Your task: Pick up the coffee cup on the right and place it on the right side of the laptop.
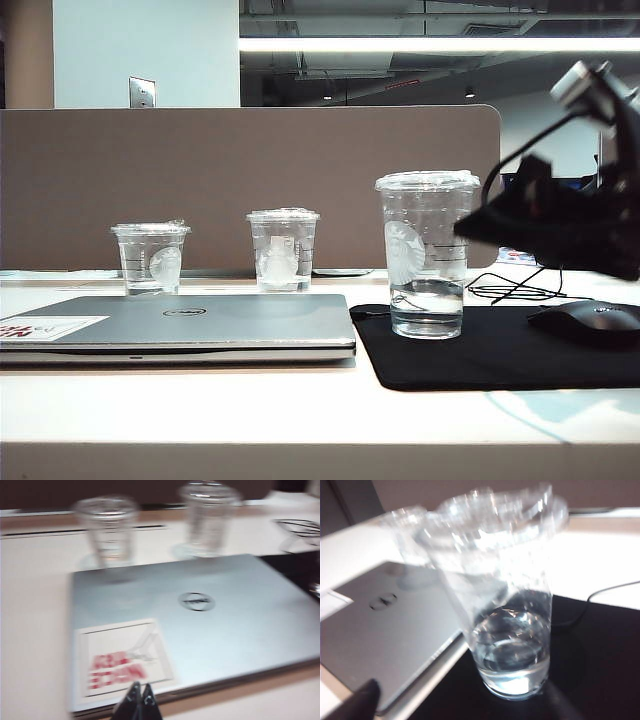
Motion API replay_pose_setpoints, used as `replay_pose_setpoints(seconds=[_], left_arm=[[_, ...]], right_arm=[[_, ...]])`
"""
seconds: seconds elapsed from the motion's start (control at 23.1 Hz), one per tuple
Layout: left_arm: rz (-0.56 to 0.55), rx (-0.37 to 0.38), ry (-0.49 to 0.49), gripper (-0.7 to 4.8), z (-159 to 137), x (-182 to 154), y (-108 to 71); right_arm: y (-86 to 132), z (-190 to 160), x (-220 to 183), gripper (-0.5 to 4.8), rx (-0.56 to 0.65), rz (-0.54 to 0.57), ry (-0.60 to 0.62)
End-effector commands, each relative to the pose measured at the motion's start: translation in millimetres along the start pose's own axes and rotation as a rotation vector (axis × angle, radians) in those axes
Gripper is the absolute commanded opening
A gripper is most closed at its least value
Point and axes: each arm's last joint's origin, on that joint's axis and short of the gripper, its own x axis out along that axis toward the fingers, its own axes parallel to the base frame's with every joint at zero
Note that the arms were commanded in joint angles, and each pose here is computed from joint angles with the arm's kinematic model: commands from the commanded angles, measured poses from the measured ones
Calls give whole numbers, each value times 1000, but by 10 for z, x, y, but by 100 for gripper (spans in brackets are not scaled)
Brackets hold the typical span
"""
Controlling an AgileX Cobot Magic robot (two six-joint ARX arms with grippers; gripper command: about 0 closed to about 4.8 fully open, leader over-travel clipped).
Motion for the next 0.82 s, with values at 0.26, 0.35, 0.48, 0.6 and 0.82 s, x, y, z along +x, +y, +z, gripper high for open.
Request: replay_pose_setpoints(seconds=[0.26, 0.35, 0.48, 0.6, 0.82], left_arm=[[239, -34, -3, -5, 6, -31, 230], [249, -35, -3, -5, 6, -33, 239], [247, -35, -3, -5, 6, -33, 238], [246, -35, -3, -5, 6, -33, 237], [246, -35, -3, -5, 6, -33, 237]], right_arm=[[162, 202, -283, 68, -1, 148, -139], [187, 222, -343, -8, 2, 158, -162], [209, 262, -391, -5, 0, 165, -194], [220, 302, -410, -5, 36, 174, -217], [222, 302, -411, -5, 42, 182, -214]])
